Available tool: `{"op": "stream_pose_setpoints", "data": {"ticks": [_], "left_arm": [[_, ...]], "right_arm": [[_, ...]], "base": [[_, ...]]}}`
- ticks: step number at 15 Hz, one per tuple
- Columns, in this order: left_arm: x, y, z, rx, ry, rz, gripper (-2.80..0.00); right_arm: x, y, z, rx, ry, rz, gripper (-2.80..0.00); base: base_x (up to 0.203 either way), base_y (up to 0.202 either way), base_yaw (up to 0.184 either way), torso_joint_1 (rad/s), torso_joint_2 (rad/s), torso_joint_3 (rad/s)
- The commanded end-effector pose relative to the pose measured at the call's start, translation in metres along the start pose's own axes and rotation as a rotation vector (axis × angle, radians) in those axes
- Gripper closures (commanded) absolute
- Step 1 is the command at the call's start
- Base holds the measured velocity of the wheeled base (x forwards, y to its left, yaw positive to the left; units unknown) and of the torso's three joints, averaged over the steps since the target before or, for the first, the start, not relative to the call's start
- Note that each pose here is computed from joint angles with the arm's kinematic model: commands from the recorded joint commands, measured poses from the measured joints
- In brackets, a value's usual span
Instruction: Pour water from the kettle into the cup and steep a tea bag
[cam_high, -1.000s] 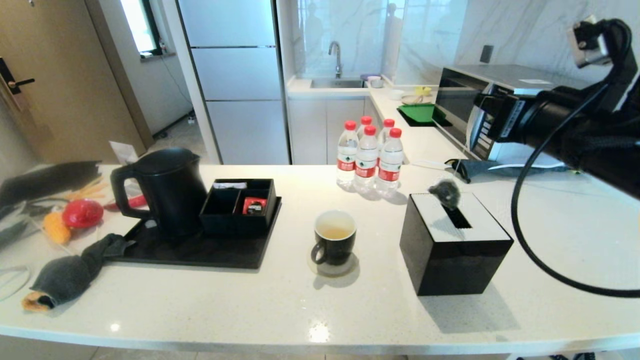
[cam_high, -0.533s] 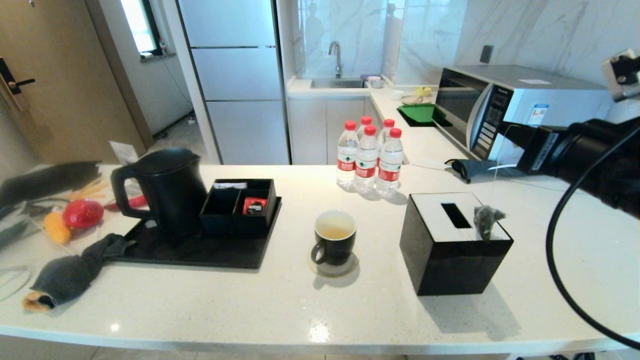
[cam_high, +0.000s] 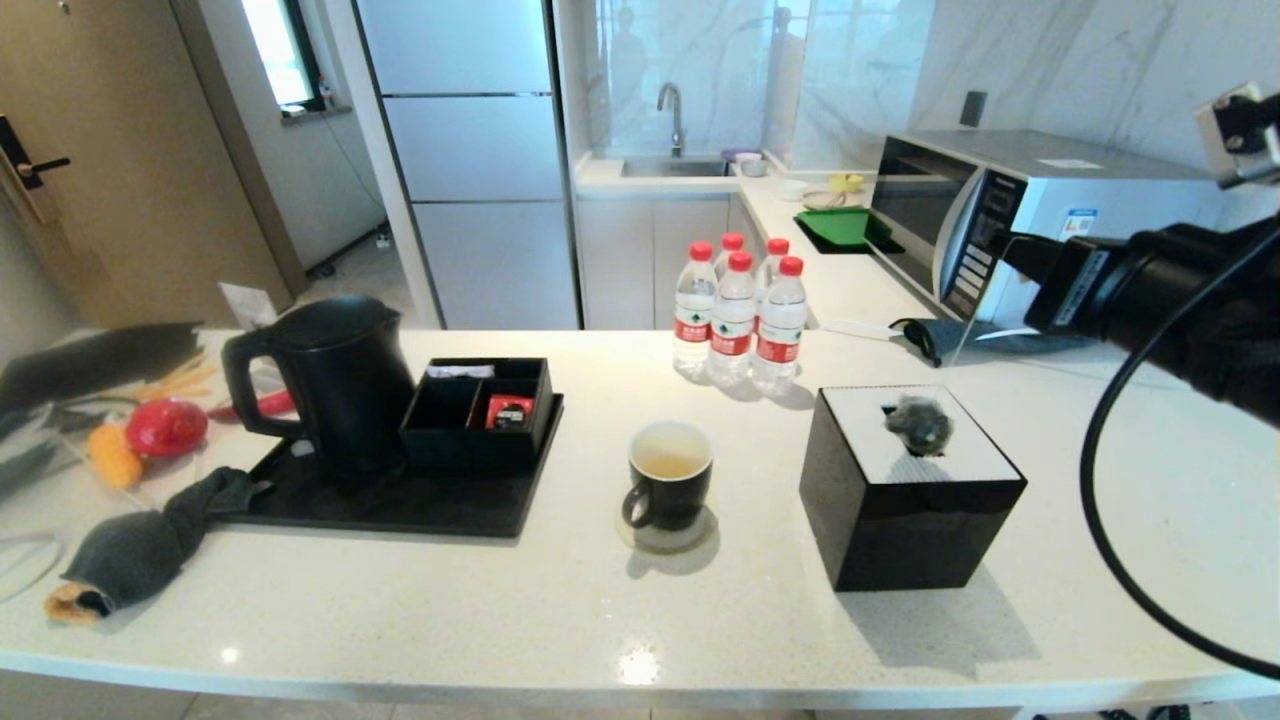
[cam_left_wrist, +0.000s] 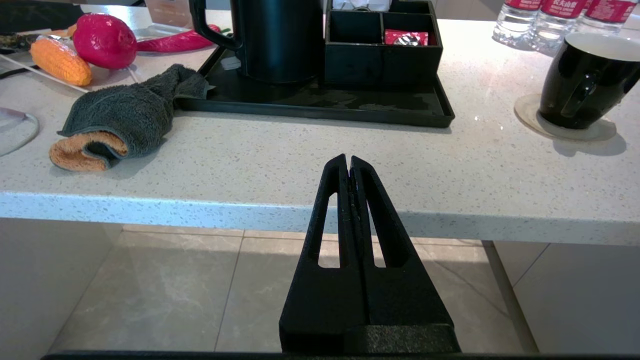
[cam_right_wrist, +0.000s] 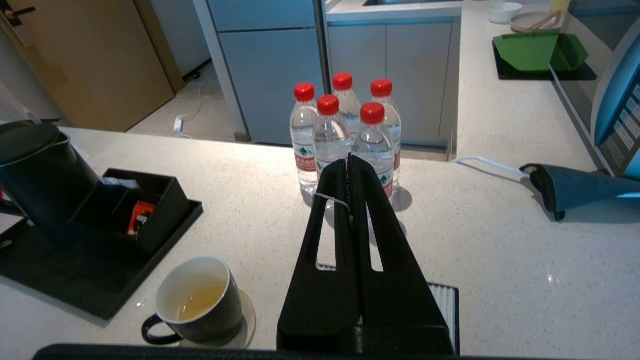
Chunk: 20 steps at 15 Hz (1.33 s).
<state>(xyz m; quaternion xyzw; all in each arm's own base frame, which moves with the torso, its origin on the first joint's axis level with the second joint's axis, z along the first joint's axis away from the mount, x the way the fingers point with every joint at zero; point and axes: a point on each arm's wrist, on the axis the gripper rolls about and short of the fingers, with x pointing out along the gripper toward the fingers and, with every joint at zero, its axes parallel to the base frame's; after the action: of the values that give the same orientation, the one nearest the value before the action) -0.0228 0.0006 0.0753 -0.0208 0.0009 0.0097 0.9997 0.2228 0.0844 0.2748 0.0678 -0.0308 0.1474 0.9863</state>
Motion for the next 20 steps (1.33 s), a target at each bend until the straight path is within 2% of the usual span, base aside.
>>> {"op": "stream_pose_setpoints", "data": {"ticks": [1, 13, 20], "left_arm": [[0.000, 0.000, 0.000, -0.001, -0.001, 0.001, 0.00], [0.000, 0.000, 0.000, -0.001, -0.001, 0.001, 0.00], [0.000, 0.000, 0.000, -0.001, -0.001, 0.001, 0.00]], "right_arm": [[0.012, 0.001, -0.001, 0.000, 0.002, -0.001, 0.00], [0.028, -0.003, -0.023, 0.018, 0.078, -0.023, 0.00], [0.037, -0.017, -0.039, 0.015, 0.108, -0.071, 0.00]], "base": [[0.000, 0.000, 0.000, 0.000, 0.00, 0.000], [0.000, 0.000, 0.000, 0.000, 0.00, 0.000], [0.000, 0.000, 0.000, 0.000, 0.00, 0.000]]}}
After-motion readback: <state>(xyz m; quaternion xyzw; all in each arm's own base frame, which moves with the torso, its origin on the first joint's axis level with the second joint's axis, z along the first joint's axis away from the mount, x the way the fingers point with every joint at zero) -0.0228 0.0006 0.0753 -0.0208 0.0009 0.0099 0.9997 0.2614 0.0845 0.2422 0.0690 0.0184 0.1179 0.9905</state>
